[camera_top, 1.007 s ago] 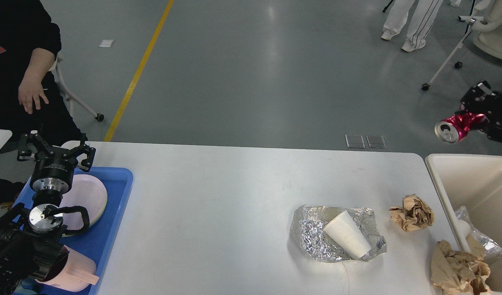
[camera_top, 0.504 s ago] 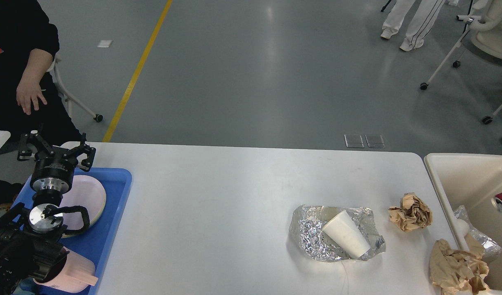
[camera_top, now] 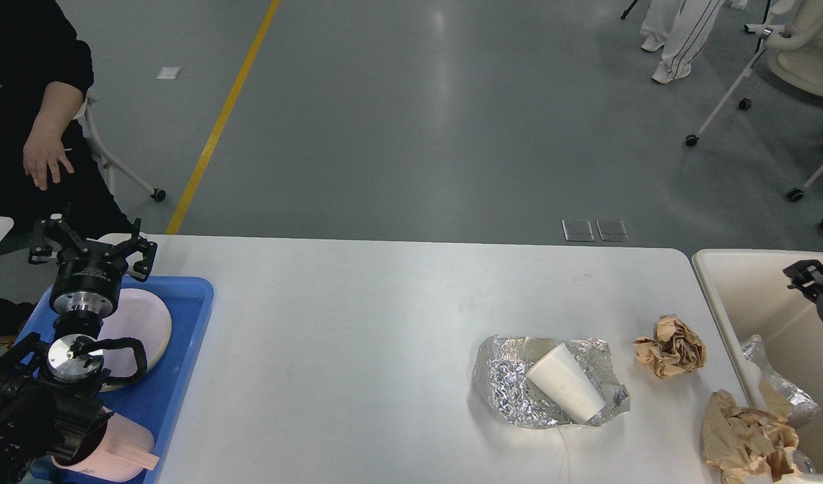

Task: Tidy desktop
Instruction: 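Bring the right gripper back over the brown paper scraps, then lower the right gripper onto the brown paper scrap and grasp it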

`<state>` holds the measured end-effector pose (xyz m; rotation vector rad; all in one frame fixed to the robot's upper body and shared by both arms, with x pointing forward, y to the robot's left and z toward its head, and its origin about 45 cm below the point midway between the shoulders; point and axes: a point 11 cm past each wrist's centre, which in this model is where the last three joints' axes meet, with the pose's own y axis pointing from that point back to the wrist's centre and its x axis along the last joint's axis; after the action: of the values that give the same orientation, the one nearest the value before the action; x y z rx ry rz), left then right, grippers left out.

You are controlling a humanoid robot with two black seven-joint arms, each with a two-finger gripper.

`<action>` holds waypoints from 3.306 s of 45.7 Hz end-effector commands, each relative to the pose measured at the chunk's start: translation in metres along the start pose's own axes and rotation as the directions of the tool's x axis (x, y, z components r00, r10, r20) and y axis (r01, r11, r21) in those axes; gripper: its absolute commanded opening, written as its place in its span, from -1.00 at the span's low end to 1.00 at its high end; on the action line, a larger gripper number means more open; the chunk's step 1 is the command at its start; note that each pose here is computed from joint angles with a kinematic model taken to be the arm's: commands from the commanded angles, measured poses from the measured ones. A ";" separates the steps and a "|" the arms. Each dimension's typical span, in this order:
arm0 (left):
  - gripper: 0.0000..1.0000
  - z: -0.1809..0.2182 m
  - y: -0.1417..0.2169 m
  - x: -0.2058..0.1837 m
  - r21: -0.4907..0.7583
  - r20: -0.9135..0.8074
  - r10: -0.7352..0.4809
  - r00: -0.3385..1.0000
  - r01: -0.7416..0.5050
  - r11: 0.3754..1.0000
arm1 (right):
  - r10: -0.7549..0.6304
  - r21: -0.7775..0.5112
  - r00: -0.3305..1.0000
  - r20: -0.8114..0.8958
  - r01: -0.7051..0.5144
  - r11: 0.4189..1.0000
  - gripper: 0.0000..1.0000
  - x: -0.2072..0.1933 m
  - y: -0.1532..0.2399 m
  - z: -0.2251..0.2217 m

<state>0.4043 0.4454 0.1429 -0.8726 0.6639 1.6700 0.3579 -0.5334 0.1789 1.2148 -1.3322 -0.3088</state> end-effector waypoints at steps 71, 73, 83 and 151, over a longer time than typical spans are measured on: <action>0.93 0.000 0.000 0.000 0.000 0.000 0.000 1.000 0.000 1.000 | -0.297 -0.103 0.854 -0.428 0.280 0.954 1.00 -0.076 0.048 -0.070; 0.93 0.000 0.000 0.000 0.000 0.000 0.000 1.000 0.000 1.000 | -0.292 -0.115 0.860 -0.419 0.269 0.956 1.00 -0.083 0.039 -0.059; 0.93 0.000 0.000 0.000 0.000 0.000 0.000 1.000 0.000 1.000 | -0.299 -0.132 0.874 -0.383 0.268 0.954 1.00 -0.103 0.012 -0.035; 0.93 0.000 0.000 0.000 0.000 0.000 0.000 1.000 0.000 1.000 | -0.075 -0.037 0.947 -0.312 0.067 0.997 0.12 -0.156 -0.042 -0.015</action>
<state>0.4043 0.4455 0.1429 -0.8725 0.6640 1.6702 0.3449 -0.4230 0.0628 1.2469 -0.9971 -0.1825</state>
